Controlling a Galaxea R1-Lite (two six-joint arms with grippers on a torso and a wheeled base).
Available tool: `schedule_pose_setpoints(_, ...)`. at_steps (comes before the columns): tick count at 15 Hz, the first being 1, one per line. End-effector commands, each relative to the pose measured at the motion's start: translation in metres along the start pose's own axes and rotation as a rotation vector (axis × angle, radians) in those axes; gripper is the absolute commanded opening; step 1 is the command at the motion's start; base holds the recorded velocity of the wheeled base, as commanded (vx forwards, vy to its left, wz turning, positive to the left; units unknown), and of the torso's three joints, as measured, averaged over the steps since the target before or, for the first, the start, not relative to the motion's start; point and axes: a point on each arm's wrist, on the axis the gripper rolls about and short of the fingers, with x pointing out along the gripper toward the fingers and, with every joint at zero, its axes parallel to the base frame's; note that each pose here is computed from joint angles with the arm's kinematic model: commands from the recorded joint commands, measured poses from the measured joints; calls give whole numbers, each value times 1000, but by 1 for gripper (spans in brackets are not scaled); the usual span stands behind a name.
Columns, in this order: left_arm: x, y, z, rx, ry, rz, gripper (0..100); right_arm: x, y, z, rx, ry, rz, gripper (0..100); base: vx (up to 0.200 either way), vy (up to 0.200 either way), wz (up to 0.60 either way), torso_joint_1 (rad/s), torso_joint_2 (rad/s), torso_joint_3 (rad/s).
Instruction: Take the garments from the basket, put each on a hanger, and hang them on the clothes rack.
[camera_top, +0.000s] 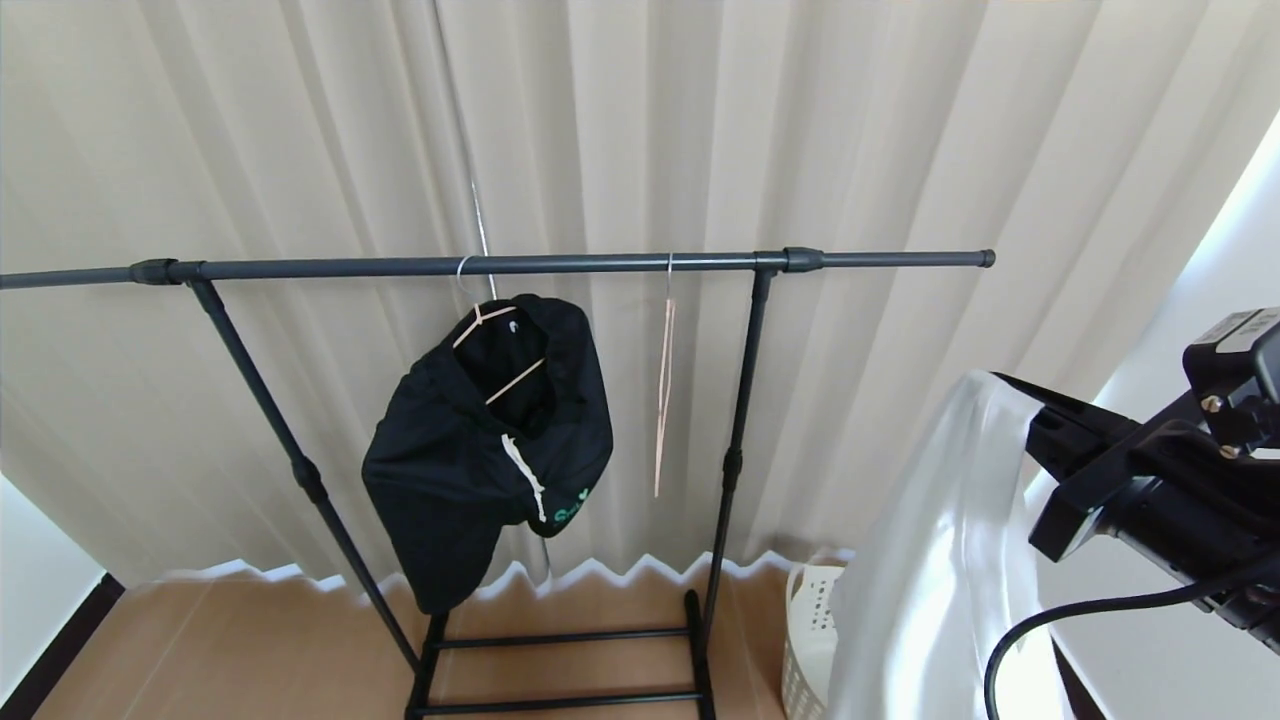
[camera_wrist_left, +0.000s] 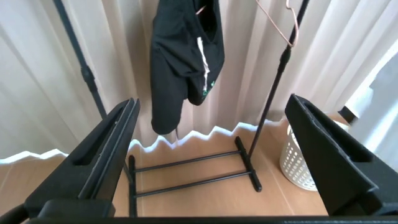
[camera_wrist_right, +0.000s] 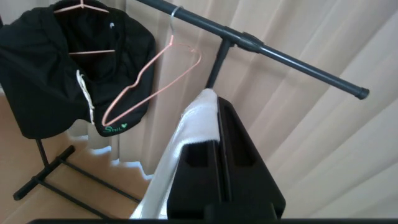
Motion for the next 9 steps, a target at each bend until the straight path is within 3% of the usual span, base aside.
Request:
schedule_pose_setpoints(1, 0, 0, 0, -3, 1, 2, 100, 0, 0, 0, 0, 2, -1, 0, 0, 0, 0, 0, 0, 0)
schedule_pose_setpoints(5, 0, 0, -1, 26, 7, -5, 100, -2, 1, -5, -40, 20, 1, 0, 0, 0, 0, 0, 0, 0)
schedule_pose_setpoints(6, 0, 0, 0, 85, 6, 1, 100, 0, 1, -4, -49, 22, -5, 0, 0, 0, 0, 0, 0, 0)
schedule_pose_setpoints(7, -1, 0, 6, 204, -1, 5, 100, 4, 2, -2, -50, 19, -2, 0, 0, 0, 0, 0, 0, 0)
schedule_pose_setpoints(8, 0, 0, 21, 279, 6, 4, 100, 12, 5, 2, -48, 14, 9, 0, 0, 0, 0, 0, 0, 0)
schedule_pose_setpoints(9, 10, 2, 51, 273, 61, -11, 100, 29, 8, 7, -41, 6, 13, 0, 0, 0, 0, 0, 0, 0)
